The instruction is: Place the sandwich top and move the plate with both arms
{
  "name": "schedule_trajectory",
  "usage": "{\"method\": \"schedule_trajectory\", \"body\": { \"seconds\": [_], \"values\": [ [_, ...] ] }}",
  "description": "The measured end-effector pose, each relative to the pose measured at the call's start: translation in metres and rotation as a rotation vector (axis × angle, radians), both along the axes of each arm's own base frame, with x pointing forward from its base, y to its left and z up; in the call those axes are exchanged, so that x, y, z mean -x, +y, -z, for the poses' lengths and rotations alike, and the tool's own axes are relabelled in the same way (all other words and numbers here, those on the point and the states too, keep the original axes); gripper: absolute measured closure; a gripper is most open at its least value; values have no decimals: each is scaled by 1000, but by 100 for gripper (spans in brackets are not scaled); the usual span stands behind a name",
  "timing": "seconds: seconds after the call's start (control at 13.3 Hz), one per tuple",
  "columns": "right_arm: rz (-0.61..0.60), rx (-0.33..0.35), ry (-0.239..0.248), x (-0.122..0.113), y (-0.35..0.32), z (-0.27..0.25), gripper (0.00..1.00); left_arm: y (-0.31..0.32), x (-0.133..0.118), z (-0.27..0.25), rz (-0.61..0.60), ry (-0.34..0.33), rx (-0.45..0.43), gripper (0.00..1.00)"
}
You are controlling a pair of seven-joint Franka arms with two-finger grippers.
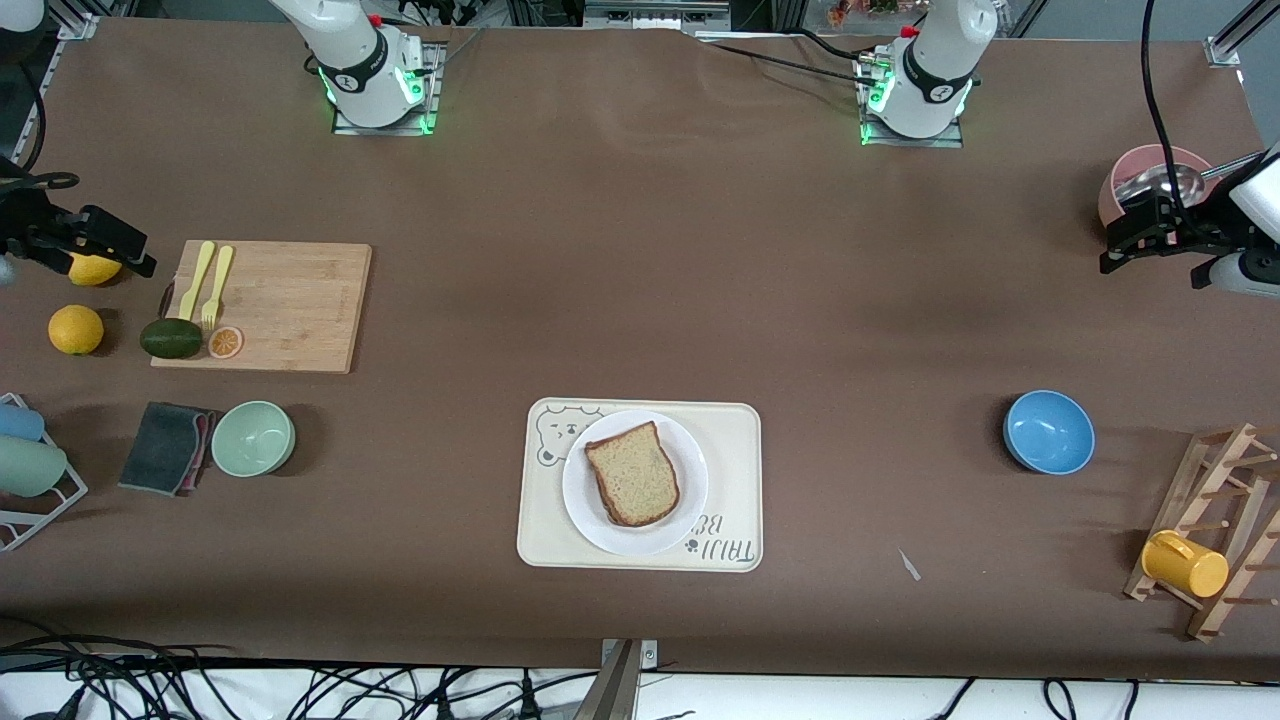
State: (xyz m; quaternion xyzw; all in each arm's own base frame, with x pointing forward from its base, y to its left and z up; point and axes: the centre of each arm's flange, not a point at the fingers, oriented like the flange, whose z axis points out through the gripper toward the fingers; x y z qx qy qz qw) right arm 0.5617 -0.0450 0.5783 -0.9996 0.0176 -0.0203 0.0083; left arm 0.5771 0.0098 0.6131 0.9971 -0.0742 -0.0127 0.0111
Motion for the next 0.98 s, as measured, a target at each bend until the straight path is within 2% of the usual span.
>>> {"method": "schedule_trajectory", "body": {
  "seconds": [0.98],
  "values": [
    [-6,0,0,0,4,0,0,-12,-8,17,-35,33,-6,0]
  ]
}}
